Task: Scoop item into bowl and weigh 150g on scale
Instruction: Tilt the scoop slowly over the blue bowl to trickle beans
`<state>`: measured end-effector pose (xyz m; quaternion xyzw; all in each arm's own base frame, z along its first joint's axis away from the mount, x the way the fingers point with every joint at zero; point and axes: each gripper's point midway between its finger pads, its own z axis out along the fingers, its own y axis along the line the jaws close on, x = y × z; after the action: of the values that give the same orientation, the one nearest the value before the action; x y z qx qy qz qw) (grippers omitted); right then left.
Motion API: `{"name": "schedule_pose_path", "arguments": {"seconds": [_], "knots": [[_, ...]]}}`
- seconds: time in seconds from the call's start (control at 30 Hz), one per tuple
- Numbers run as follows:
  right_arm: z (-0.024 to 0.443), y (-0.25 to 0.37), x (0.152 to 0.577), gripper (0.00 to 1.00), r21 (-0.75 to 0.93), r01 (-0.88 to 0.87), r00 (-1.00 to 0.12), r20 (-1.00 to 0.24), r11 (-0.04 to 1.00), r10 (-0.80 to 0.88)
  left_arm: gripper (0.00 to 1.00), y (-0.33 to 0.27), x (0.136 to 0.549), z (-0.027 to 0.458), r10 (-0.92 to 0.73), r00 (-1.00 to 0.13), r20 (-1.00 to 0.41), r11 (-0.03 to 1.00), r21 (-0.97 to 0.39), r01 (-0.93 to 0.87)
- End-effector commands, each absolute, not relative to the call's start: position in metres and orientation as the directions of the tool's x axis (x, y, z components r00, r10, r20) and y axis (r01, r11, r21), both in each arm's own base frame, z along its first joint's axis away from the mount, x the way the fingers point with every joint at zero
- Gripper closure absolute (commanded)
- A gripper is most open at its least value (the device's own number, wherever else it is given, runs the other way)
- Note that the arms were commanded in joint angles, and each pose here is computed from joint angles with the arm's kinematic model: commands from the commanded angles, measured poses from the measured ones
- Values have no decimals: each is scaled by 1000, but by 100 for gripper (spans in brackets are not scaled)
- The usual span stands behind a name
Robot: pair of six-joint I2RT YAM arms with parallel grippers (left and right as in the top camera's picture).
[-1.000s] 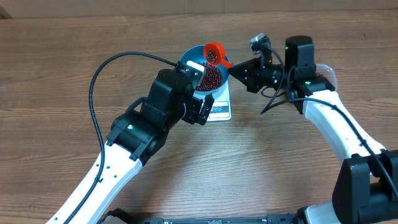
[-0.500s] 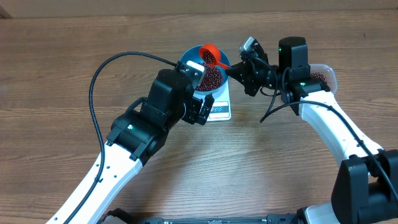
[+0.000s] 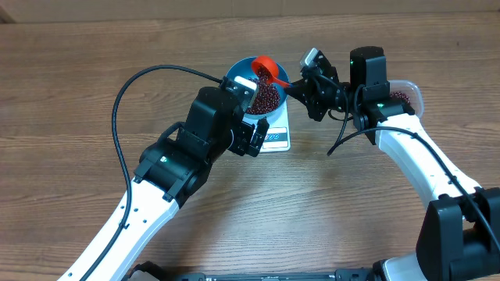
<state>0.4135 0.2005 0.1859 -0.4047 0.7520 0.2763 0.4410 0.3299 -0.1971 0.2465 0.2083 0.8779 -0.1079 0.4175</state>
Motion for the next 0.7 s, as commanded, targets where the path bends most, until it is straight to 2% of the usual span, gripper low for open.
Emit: {"name": "schedule_pose_path", "arguments": {"seconds": [0.0, 0.67], "knots": [[201, 203, 418, 96, 11, -858, -233, -899, 514, -370, 1, -199, 333, 255, 276, -549, -789, 884, -15, 466], [200, 203, 418, 96, 14, -858, -237, -898, 514, -371, 0, -199, 333, 255, 276, -549, -789, 884, -15, 466]]}}
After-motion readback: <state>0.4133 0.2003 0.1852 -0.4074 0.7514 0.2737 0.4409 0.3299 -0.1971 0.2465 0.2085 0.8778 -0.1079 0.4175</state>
